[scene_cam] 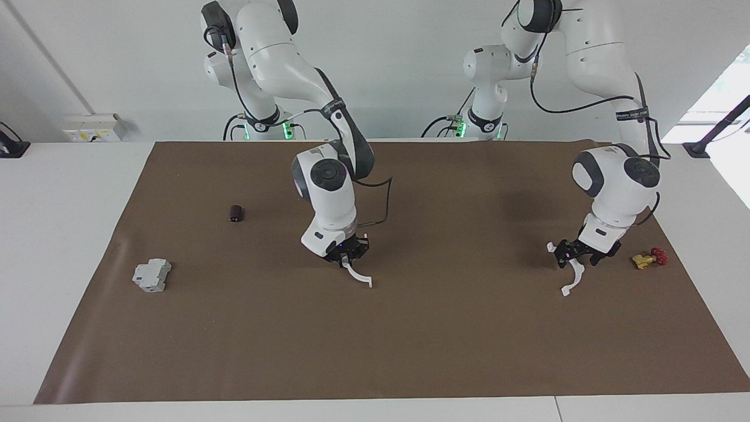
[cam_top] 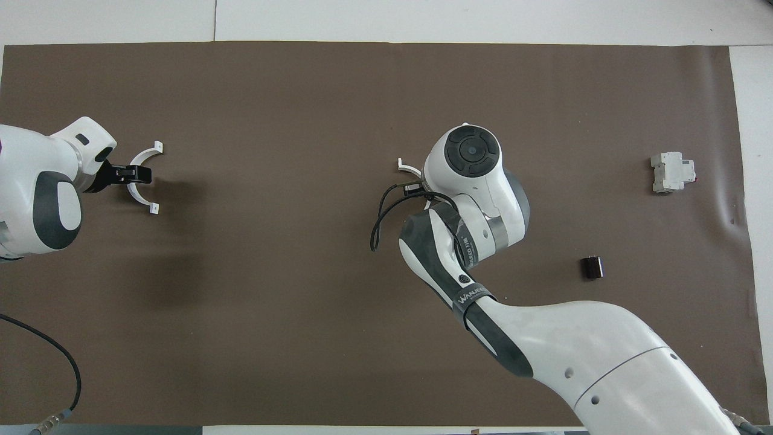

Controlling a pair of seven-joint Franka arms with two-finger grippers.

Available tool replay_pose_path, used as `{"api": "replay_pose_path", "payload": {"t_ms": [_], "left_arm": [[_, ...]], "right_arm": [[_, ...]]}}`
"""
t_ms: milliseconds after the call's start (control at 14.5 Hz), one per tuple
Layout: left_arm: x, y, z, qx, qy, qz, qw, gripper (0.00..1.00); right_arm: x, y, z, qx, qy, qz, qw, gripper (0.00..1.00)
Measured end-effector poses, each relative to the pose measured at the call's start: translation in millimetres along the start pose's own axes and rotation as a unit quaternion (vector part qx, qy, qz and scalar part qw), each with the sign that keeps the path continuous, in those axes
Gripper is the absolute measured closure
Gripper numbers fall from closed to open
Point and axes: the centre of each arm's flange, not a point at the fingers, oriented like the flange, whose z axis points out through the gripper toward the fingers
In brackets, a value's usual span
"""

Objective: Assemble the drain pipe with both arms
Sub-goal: 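Carry the clamp half toward the table centre while the left gripper grasps the other, then set the clamp half down at the centre and withdraw the right gripper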

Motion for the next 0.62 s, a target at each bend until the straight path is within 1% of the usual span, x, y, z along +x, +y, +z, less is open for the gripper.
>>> {"api": "replay_pose_path", "payload": {"t_ms": [69,138,206,275,344,481,619], "left_arm": [[0,-2,0,0.000,0.000,-0.001,1.000,0.43],[0,-3,0,0.000,0.000,-0.002,1.000,0.53],[0,-3,0,0.000,0.000,0.000,1.000,0.65],[0,-3,-1,0.001,0.001,0.006,1.000,0.76],[1,-3,-1,0.001,0.002,0.013,1.000,0.80],[3,-2,-5,0.001,0.006,0.023,1.000,0.80],[8,1,-17,0.001,0.013,0.027,1.000,0.80]], "right_arm": [[0,0,-2,0.001,0.002,0.000,1.000,0.63],[1,-1,-6,0.002,0.005,0.000,1.000,0.53],[5,-1,-15,0.004,0.009,0.000,1.000,0.40],[11,0,-28,0.003,0.009,0.002,1.000,0.30],[19,8,-48,0.001,0.007,0.009,1.000,0.20],[35,49,-105,-0.002,0.008,0.041,0.999,0.00],[32,117,-179,-0.004,-0.005,0.080,0.997,0.00]]}}
